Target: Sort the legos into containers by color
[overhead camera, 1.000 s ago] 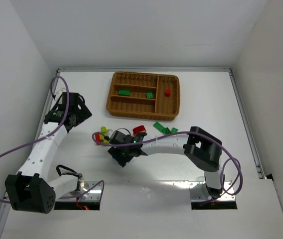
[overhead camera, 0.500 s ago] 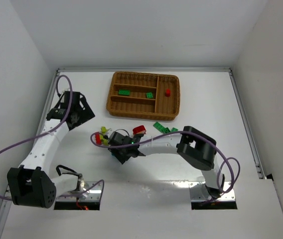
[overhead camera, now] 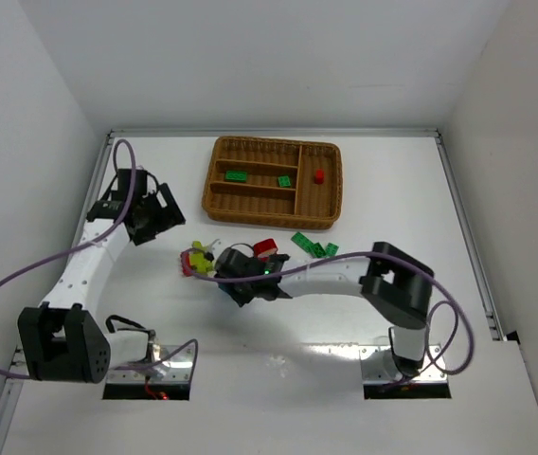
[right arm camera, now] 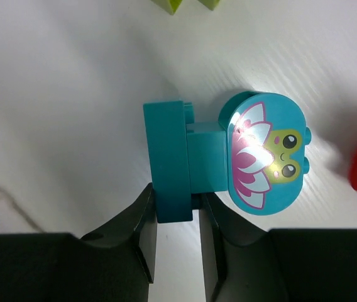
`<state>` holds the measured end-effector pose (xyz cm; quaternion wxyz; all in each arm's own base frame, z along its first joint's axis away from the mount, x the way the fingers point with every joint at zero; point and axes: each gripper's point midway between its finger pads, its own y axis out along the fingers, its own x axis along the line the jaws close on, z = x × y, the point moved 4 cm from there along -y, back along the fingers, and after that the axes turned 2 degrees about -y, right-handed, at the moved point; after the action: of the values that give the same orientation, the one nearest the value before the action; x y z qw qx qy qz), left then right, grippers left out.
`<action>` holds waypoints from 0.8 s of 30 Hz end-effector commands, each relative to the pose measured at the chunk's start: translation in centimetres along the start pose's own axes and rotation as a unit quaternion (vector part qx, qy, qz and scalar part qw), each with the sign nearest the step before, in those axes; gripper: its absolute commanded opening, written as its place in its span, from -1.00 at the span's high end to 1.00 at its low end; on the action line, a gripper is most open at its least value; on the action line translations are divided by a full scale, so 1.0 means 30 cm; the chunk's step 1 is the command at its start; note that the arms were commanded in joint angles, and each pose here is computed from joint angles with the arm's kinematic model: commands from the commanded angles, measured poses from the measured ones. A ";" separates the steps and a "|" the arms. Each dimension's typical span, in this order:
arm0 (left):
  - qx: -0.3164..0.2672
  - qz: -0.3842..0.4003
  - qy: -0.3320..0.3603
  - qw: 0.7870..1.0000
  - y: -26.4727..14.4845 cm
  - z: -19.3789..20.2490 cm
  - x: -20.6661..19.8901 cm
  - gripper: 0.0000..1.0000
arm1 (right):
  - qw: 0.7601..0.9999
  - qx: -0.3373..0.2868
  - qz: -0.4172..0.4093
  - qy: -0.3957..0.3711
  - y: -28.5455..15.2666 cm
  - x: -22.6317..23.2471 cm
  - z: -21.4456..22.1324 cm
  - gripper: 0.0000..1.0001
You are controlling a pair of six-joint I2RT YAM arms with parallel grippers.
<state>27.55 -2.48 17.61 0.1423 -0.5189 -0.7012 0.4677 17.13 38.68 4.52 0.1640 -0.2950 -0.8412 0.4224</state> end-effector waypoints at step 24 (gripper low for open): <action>0.247 0.519 0.043 0.817 -0.136 0.222 -0.320 -0.88 | 0.969 -0.215 0.093 0.077 -0.338 -0.169 -0.346 0.74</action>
<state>25.50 -13.14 20.19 0.0268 -0.7640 -0.2357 0.6000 21.28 35.59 15.60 0.1188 -0.4164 -0.8561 0.2821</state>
